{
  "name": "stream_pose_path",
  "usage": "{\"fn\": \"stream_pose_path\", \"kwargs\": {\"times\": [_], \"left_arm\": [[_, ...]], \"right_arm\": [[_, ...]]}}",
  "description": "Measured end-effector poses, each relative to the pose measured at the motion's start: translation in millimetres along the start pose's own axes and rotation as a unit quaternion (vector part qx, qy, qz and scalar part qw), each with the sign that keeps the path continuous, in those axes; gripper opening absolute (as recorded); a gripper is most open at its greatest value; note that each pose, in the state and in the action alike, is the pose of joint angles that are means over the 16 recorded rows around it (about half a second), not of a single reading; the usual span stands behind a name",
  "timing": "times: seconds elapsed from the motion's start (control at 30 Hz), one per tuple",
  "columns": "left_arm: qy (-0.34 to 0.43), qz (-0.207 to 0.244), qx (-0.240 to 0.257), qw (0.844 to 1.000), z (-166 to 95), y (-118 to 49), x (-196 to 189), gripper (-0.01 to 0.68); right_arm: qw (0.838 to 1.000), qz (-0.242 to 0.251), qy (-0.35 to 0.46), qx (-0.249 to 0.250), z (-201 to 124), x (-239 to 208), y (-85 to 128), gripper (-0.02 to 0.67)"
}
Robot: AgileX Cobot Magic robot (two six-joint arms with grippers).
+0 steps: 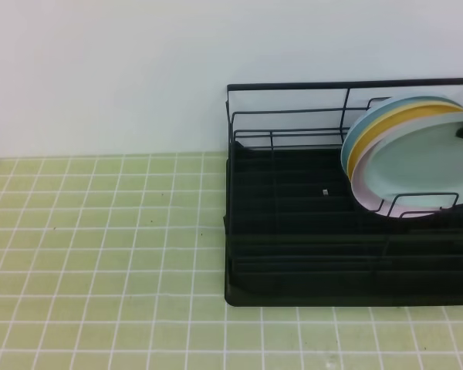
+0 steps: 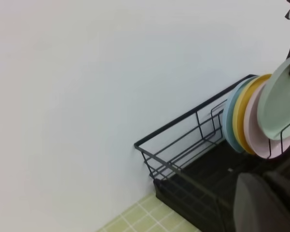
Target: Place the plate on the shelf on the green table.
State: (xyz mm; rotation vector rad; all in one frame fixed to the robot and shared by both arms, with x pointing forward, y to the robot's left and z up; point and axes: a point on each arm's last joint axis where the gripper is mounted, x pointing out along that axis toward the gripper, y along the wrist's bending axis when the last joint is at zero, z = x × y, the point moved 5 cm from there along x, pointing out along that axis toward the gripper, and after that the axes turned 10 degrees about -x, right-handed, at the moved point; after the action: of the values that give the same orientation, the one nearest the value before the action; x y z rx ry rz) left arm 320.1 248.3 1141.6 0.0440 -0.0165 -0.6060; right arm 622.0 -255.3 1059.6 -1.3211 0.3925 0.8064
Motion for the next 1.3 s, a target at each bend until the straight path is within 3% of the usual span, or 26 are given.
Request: {"fn": "stream_pose_path", "kwargs": {"times": [0.23, 0.7, 1.3], "left_arm": [[0.012, 0.001, 0.001, 1.0, -4, 0.1, 1, -0.002], [0.018, -0.002, -0.006, 1.0, -7, -0.9, 1, -0.002], [0.027, -0.003, -0.016, 1.0, -10, -1.2, 1, -0.002]], "right_arm": [[1.0, 0.0, -0.004, 0.01, -3, 12, 1, 0.055], [0.999, -0.008, -0.006, 0.036, -5, 23, -1, 0.315], [0.997, -0.012, -0.005, 0.081, -6, 23, -2, 0.376]]}}
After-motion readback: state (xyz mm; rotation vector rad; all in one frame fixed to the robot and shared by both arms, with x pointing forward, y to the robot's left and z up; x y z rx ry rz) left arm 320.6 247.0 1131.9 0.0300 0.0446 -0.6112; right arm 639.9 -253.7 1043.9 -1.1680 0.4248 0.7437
